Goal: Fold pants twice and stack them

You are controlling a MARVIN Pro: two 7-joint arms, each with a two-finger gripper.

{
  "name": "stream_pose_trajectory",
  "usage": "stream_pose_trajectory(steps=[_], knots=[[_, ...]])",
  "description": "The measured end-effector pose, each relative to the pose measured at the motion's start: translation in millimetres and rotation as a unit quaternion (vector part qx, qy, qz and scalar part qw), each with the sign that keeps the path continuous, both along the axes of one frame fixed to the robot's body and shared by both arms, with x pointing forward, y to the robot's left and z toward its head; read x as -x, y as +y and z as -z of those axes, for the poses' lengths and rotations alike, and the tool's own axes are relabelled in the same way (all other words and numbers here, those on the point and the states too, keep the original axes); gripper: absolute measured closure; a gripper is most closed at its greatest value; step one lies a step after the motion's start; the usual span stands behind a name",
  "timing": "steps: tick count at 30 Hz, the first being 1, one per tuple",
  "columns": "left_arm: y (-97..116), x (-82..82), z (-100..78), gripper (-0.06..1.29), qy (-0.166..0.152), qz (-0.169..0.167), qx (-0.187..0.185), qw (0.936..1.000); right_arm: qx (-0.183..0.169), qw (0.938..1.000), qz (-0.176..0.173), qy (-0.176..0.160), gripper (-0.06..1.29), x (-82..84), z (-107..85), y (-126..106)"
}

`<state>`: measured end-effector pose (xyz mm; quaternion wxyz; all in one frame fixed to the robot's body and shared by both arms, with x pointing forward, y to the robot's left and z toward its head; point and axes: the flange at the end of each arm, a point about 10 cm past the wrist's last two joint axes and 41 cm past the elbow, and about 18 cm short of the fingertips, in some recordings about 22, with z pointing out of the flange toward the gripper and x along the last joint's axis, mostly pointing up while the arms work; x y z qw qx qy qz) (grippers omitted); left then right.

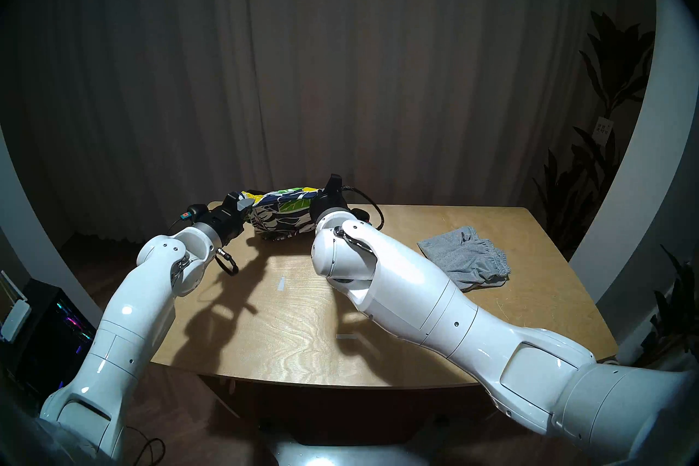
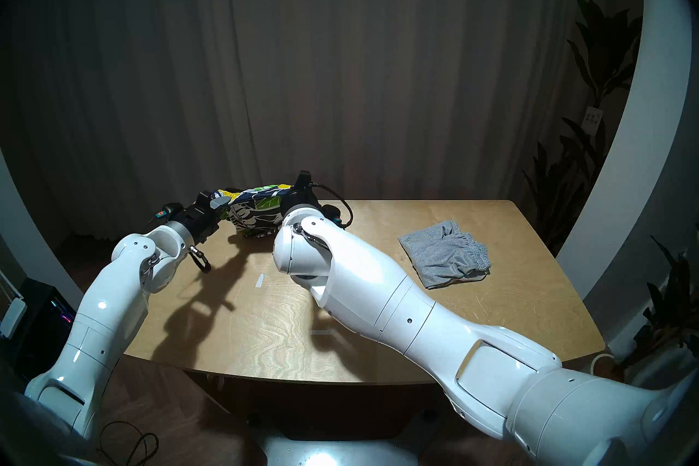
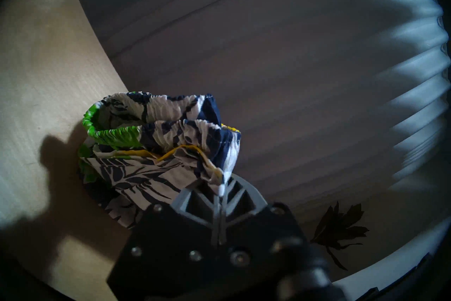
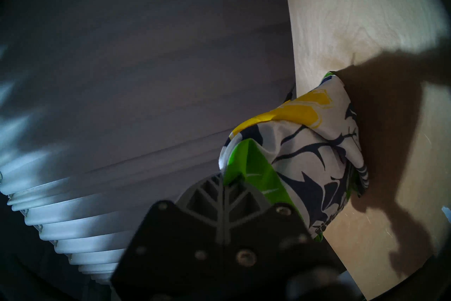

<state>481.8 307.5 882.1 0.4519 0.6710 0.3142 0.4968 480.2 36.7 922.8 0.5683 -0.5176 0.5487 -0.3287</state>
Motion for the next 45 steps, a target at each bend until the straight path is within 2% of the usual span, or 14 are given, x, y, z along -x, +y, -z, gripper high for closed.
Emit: stream_pose_trajectory(steps=[12,26,45], knots=[[-25,-26.2,-8.1,1.26,0.000,0.001,-0.001,1.0000,0.000,0.9996,0.019,-0.023,1.26,-20.0,-22.7,-23],[-57,-57.0,-17.4,1.26,0.002,0.005,-0.001,1.0000,0.008,0.9988,0.035,-0.035,1.26,-36.4,-31.8,-52],[-119,-94.7,-36.0,1.26,-0.004,0.029,0.004,0.9996,0.022,0.9956,0.076,-0.050,1.26,-61.8,-46.8,-109]])
